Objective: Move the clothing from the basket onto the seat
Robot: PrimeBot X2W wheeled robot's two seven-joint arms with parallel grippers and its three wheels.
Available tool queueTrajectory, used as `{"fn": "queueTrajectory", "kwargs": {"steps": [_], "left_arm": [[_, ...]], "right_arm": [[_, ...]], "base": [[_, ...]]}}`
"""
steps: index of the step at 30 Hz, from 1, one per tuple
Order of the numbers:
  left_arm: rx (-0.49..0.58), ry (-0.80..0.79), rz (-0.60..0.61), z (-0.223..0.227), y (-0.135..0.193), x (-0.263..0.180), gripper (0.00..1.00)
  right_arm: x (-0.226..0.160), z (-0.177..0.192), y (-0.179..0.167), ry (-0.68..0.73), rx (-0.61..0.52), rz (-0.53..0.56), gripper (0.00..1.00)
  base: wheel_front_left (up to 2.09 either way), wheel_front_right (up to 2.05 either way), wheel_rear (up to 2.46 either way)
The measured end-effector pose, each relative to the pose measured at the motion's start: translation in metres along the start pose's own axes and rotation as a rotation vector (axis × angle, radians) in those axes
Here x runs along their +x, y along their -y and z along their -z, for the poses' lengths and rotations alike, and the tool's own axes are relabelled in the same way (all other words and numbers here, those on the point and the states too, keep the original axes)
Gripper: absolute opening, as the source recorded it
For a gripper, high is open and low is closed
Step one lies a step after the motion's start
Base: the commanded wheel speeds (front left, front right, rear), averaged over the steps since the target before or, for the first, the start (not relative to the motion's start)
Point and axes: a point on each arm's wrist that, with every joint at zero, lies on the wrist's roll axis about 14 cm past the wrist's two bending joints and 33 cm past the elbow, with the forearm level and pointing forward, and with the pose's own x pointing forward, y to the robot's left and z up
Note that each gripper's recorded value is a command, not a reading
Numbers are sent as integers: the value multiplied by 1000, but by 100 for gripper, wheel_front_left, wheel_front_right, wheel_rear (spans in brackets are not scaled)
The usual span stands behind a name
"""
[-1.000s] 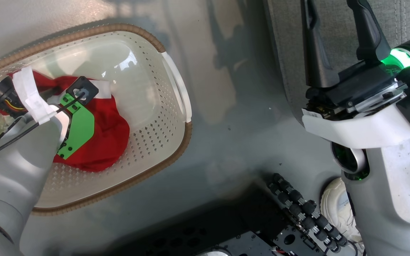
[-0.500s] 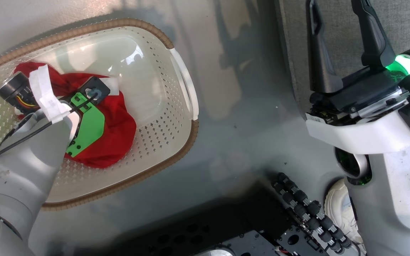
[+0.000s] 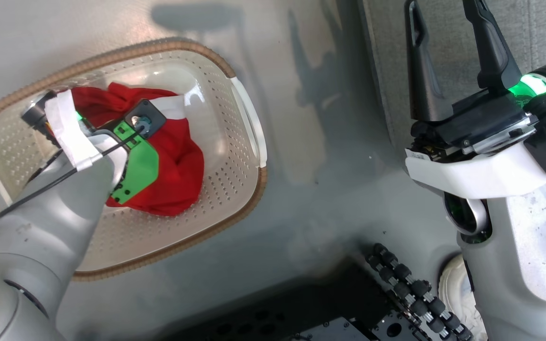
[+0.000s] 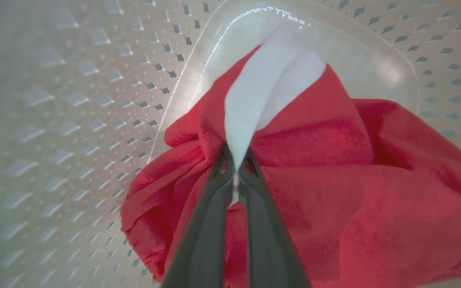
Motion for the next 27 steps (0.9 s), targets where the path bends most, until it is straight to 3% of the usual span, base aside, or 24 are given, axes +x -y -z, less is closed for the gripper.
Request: {"fn": "queueTrajectory", "kwargs": {"steps": [17,27], "left_arm": [[-28,285,-49,-84,28,-83,0],[-80,522,-144,-147,31,-157,0]], "right_arm": [[-24,-61,-7,71,-4,18,100],[-48,-95,-18,115,15,16,100]], "base": [[0,0,0],[0,0,0]]}}
